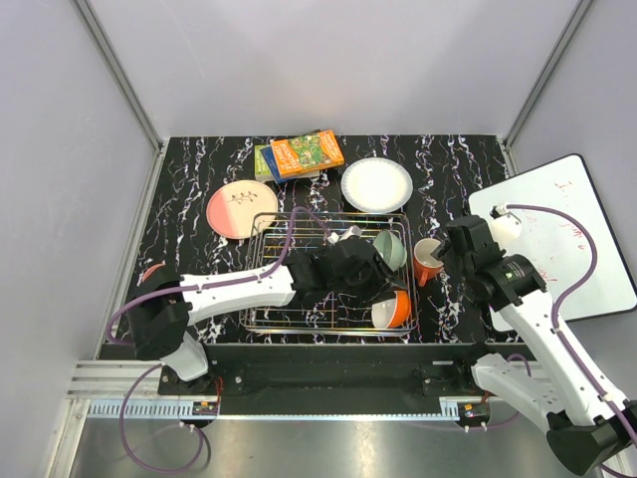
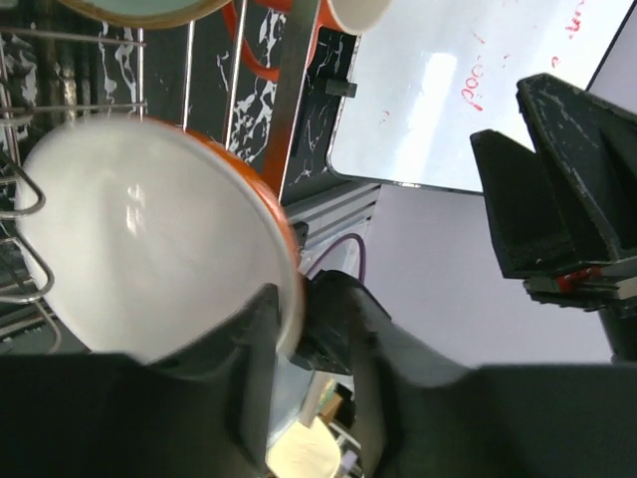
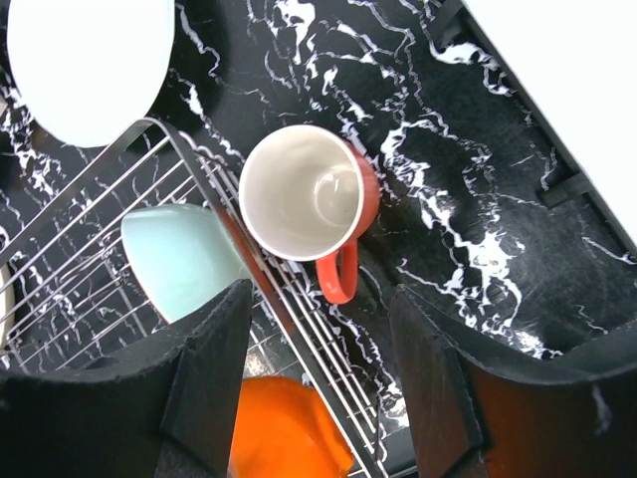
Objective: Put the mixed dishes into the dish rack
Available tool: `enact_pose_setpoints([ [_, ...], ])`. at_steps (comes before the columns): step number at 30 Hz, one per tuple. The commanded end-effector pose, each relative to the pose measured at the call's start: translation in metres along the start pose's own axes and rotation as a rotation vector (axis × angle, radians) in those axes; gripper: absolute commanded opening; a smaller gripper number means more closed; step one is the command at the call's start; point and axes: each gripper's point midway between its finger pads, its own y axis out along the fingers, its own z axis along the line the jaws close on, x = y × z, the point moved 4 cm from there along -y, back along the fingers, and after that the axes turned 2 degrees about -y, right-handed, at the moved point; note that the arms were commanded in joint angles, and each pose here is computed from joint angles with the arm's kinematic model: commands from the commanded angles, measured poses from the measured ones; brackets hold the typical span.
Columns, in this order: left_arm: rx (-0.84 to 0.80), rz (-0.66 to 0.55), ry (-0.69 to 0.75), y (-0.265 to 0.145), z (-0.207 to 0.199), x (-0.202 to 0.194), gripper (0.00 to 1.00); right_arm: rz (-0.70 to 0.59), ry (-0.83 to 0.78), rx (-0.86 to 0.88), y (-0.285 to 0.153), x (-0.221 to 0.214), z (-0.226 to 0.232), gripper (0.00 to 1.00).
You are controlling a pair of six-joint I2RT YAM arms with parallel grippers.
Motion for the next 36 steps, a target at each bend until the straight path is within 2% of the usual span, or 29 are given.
enact_pose_setpoints([
  [1,-0.060,-0.001,-0.021,-0.010,-0.025,0.002,0.94,-0.073,0.017,-0.008,-0.009,0.017,-0.003,0.66],
  [2,-0.057,-0.007,-0.023,-0.012,-0.026,0.002,0.99,-0.072,0.016,-0.008,-0.008,0.016,-0.003,0.66],
  [7,-0.097,-0.014,0.008,-0.014,-0.035,0.002,0.99,-0.066,0.017,-0.015,-0.005,0.013,-0.004,0.66],
  [11,-0.160,-0.020,0.093,-0.018,-0.054,0.000,0.99,-0.066,0.020,-0.012,-0.005,0.013,-0.004,0.66],
  [14,-0.228,-0.017,0.182,-0.022,-0.075,-0.002,0.99,-0.070,0.020,-0.012,-0.005,0.014,-0.003,0.67],
  [18,-0.366,-0.034,0.351,-0.043,-0.130,0.001,0.99,-0.086,0.027,0.015,-0.003,0.019,0.006,0.68],
  [21,-0.376,-0.086,0.511,-0.056,-0.151,0.026,0.99,-0.104,0.027,0.026,0.001,0.026,0.019,0.68],
  [22,-0.314,-0.121,0.617,-0.053,-0.142,0.048,0.99,-0.109,0.016,0.031,0.006,0.029,0.027,0.68],
  [23,-0.326,-0.145,0.683,-0.064,-0.153,0.061,0.99,-0.112,0.014,0.037,0.008,0.031,0.032,0.68],
  [24,-0.289,-0.145,0.760,-0.066,-0.146,0.073,0.99,-0.136,0.016,0.068,0.007,0.041,0.043,0.68],
  [25,-0.260,-0.186,0.915,-0.071,-0.140,0.102,0.99,-0.131,0.003,0.063,0.012,0.041,0.049,0.68],
  [27,-0.198,-0.163,1.005,-0.084,-0.127,0.126,0.99,-0.160,0.010,0.100,0.011,0.056,0.066,0.69],
  [28,-0.157,-0.194,1.072,-0.095,-0.118,0.158,0.99,-0.156,0.002,0.095,0.017,0.057,0.073,0.69],
  [30,-0.080,-0.213,1.084,-0.116,-0.109,0.182,0.99,-0.169,0.021,0.126,0.016,0.070,0.086,0.70],
  [31,-0.030,-0.262,1.068,-0.129,-0.102,0.207,0.99,-0.161,0.026,0.113,0.023,0.074,0.088,0.70],
  [34,0.055,-0.303,1.143,-0.168,-0.096,0.253,0.99,-0.135,0.099,0.141,0.042,0.093,0.090,0.71],
  [35,0.095,-0.312,1.141,-0.175,-0.092,0.264,0.99,-0.067,0.118,0.201,0.049,0.089,0.095,0.71],
  [36,0.192,-0.253,1.137,-0.175,-0.067,0.283,0.99,-0.053,0.160,0.236,0.061,0.095,0.100,0.72],
])
